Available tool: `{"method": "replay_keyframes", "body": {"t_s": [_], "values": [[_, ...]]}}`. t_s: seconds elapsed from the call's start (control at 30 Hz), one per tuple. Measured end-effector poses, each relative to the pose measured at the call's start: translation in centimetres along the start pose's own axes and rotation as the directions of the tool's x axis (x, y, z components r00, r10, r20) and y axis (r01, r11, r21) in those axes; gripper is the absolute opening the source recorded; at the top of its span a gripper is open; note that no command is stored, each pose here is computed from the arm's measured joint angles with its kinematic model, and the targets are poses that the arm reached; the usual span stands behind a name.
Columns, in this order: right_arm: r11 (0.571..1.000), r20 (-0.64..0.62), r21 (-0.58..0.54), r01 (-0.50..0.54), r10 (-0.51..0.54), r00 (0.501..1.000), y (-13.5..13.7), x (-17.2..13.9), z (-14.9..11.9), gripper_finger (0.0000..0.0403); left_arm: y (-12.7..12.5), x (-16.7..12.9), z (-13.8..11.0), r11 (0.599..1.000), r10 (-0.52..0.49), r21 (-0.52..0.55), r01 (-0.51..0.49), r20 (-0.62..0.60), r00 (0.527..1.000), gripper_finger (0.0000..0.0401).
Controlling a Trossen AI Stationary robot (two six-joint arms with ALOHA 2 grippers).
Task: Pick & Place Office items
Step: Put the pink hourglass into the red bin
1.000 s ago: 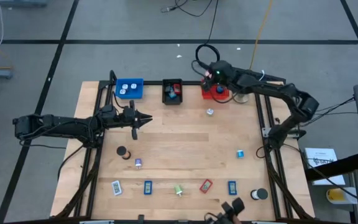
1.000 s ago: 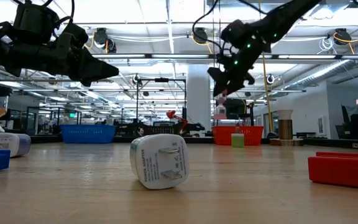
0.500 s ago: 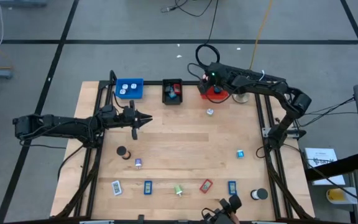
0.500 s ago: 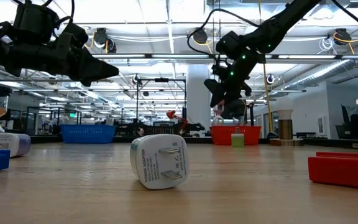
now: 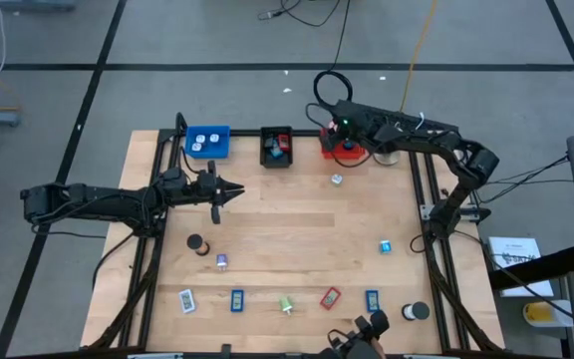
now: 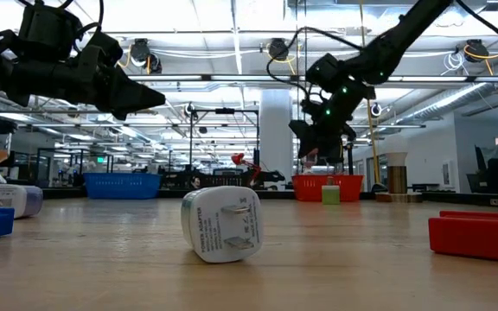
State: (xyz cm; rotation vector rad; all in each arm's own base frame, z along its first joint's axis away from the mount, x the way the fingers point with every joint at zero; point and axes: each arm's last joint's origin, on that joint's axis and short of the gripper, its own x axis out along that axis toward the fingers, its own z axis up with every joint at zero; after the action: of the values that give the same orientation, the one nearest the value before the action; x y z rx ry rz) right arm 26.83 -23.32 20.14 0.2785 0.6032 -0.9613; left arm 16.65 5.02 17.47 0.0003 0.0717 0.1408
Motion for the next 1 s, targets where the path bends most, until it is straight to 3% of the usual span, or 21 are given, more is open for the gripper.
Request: {"method": "replay_keyframes", "body": {"t_s": [0.3,1.0], "values": [[1.0,0.022,-0.003,-0.03,0.03,0.999,-0.7,0.5,-1.5,0.0198,0.0,0.0,0.0,1.0,0.0,0.0,0.0,0.0,1.0,0.0063],[0.998,0.024,-0.041,-0.037,0.038,0.999,-0.7,0.5,-1.5,0.021,0.0,0.0,0.0,1.0,0.0,0.0,0.0,0.0,1.0,0.0063]]}}
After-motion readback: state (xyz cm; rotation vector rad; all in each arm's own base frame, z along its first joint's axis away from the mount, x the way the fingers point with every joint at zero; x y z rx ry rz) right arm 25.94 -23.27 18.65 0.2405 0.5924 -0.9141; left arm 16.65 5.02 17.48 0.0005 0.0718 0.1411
